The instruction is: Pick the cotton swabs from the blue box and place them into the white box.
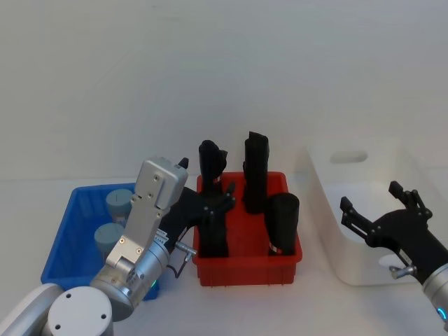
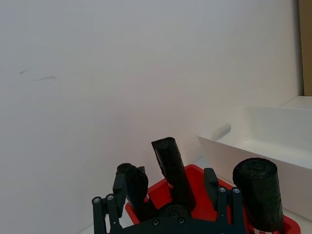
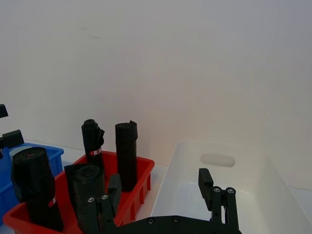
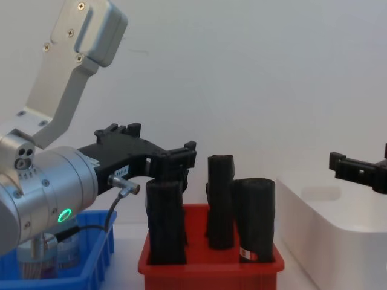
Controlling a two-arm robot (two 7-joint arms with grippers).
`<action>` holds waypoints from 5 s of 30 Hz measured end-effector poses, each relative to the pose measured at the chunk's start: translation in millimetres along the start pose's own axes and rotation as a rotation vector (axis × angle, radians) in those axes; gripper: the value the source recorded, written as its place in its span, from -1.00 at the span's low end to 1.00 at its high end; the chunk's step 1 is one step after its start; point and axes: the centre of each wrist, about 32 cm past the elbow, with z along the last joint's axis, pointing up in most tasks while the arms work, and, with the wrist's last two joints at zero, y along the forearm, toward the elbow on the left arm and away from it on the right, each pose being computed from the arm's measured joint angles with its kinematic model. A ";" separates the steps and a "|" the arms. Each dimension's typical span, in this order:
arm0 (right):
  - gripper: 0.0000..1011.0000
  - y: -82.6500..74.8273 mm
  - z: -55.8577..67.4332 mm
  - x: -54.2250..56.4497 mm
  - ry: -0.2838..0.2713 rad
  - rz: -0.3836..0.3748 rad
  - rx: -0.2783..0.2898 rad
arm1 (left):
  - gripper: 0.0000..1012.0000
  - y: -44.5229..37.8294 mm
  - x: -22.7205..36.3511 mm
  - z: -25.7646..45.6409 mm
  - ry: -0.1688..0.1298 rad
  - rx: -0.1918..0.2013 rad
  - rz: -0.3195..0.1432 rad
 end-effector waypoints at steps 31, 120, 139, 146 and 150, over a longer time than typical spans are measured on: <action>0.98 0.0 0.0 0.0 0.000 0.000 0.000 | 0.98 0.0 0.0 0.0 0.000 0.000 0.000; 0.98 24.1 10.9 11.4 0.061 0.202 -0.104 | 0.98 0.0 0.0 0.0 0.000 0.000 0.000; 0.98 69.8 15.4 3.8 0.038 0.347 -0.258 | 0.98 0.0 0.0 0.0 0.000 0.000 0.000; 0.98 82.3 13.5 -6.1 0.008 0.346 -0.266 | 0.98 0.0 0.0 0.0 0.000 0.000 0.000; 0.98 88.5 12.0 -12.3 -0.008 0.340 -0.266 | 0.98 0.0 0.0 0.0 0.000 0.000 0.000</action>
